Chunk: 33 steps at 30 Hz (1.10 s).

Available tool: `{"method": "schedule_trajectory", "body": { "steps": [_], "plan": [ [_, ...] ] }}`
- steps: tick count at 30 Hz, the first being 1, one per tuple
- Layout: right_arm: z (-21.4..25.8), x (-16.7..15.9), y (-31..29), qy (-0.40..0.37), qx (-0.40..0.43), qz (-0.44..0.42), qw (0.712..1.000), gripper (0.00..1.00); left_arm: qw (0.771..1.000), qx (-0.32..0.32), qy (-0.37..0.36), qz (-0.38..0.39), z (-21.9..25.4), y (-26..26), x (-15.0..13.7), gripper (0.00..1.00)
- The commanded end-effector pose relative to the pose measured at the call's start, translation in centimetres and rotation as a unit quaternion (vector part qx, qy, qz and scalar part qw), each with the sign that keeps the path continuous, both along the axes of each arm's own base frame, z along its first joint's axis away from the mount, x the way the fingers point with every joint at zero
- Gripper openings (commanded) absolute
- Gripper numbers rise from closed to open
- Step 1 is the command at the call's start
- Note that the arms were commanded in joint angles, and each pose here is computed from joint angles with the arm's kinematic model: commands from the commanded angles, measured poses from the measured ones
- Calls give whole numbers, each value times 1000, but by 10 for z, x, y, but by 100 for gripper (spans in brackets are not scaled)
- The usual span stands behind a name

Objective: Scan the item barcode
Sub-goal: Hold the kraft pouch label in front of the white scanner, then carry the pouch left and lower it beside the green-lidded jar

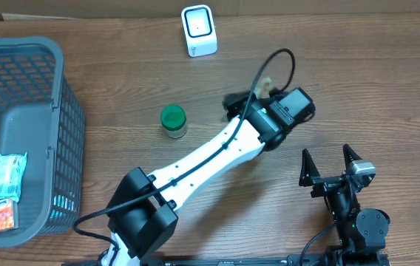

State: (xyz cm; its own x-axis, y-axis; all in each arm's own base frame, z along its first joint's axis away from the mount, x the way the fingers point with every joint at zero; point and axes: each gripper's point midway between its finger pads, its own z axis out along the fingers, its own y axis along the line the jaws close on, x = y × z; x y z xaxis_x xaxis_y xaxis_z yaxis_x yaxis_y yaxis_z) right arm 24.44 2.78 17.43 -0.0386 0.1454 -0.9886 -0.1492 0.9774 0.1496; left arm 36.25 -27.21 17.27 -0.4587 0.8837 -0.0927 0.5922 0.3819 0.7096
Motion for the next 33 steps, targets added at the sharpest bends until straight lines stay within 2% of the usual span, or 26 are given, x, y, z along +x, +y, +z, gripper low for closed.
{"method": "schedule_trajectory", "body": {
  "steps": [1,4,5,8,9,10,11,12,14,15,16,17,18,23,25,26,27,28,30,33],
  "plan": [
    [-2,1,-4,-1,0,-9,1000,100,997,-47,-30,52,18,13,15,98],
    [-2,1,-4,-1,0,-9,1000,100,993,-74,-43,87,28,19,19,100],
    [-2,1,-4,-1,0,-9,1000,100,984,-105,-57,132,40,30,23,100],
    [-2,1,-4,-1,0,-9,1000,100,943,-187,-98,256,67,62,31,100],
    [-2,1,-4,-1,0,-9,1000,100,922,-231,-91,297,72,68,32,100],
    [-2,1,-4,-1,0,-9,1000,100,912,-261,-69,309,71,64,31,100],
    [-2,1,-4,-1,0,-9,1000,100,901,-307,-18,305,66,49,28,100],
    [-2,1,-4,-1,0,-9,1000,100,892,-357,59,270,61,22,22,100],
    [-2,1,-4,-1,0,-9,1000,100,875,-420,203,132,61,-32,0,100],
    [-2,1,-4,-1,0,-9,1000,100,853,-447,264,52,68,-55,-16,100],
    [-2,1,-4,-1,0,-9,1000,100,818,-473,324,-43,80,-75,-38,100],
    [-2,1,-4,-1,0,-9,1000,100,793,-486,352,-99,89,-84,-50,100],
    [-2,1,-4,-1,0,-9,1000,100,782,-495,362,-110,92,-85,-53,100],
    [-2,1,-4,-1,0,-9,1000,100,760,-521,371,-113,101,-75,-45,100],
    [-2,1,-4,-1,0,-9,1000,100,769,-521,362,-73,95,-60,-32,90],
    [-2,1,-4,-1,0,-9,1000,100,802,-499,328,24,79,-36,-12,72],
    [-2,1,-4,-1,0,-9,1000,100,820,-481,300,83,70,-20,-1,52],
    [-2,1,-4,-1,0,-9,1000,100,840,-450,254,169,58,7,11,4],
    [-2,1,-4,-1,0,-9,1000,100,851,-418,215,234,51,30,16,4],
    [-2,1,-4,-1,0,-9,1000,100,856,-409,216,232,49,27,11,4]
  ]
}}
